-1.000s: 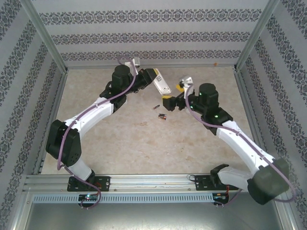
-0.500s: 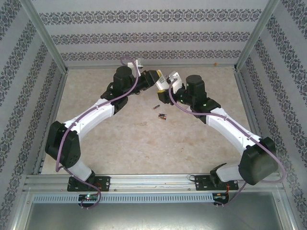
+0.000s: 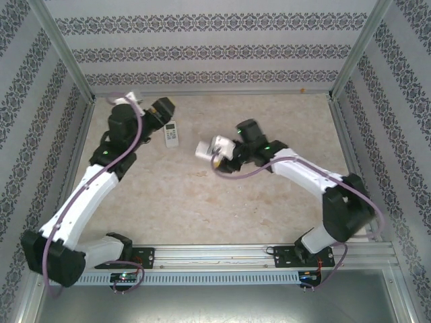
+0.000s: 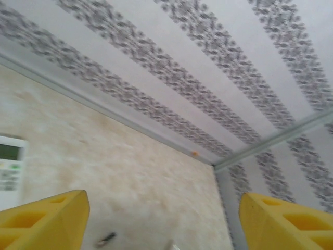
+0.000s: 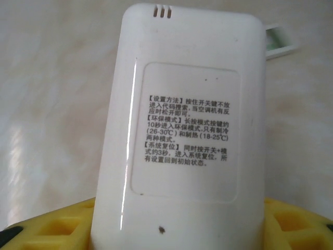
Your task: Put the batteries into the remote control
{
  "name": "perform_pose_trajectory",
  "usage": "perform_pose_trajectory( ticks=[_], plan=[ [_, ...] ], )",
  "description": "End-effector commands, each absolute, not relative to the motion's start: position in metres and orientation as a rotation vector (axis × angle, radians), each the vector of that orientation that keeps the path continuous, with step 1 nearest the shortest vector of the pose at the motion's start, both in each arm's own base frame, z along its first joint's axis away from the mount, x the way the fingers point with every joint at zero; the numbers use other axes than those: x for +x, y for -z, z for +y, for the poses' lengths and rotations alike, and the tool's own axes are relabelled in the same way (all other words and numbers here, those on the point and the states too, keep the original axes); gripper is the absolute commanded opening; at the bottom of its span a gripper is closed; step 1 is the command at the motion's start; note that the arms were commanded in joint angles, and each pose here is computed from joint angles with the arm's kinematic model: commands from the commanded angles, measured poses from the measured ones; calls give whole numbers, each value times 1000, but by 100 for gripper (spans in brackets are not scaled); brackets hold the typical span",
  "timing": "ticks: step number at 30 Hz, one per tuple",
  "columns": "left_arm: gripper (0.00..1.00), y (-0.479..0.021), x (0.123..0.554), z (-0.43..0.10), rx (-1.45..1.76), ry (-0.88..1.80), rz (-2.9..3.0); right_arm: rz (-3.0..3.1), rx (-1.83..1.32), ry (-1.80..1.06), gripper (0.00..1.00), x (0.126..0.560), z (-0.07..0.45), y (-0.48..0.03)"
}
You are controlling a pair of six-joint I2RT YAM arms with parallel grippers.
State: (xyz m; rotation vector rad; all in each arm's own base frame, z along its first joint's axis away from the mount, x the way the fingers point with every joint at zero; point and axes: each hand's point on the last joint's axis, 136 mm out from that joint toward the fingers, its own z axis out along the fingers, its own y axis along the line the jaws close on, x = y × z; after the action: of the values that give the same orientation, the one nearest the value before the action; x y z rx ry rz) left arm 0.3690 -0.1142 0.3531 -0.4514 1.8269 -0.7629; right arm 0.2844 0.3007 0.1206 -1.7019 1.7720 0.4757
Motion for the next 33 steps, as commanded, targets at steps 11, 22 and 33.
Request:
perform_pose_trajectory(
  ticks=[11, 22, 33],
  plan=[
    [79, -281, 358, -122, -368, 656, 2093, 1771, -2112, -293, 46, 259, 299, -22],
    [79, -279, 371, -131, -225, 615, 2171, 1808, -2160, -108, 77, 274, 289, -4],
    [80, -289, 373, -137, -177, 686, 2143, 2092, -1287, -354, 78, 336, 325, -154]
  ],
)
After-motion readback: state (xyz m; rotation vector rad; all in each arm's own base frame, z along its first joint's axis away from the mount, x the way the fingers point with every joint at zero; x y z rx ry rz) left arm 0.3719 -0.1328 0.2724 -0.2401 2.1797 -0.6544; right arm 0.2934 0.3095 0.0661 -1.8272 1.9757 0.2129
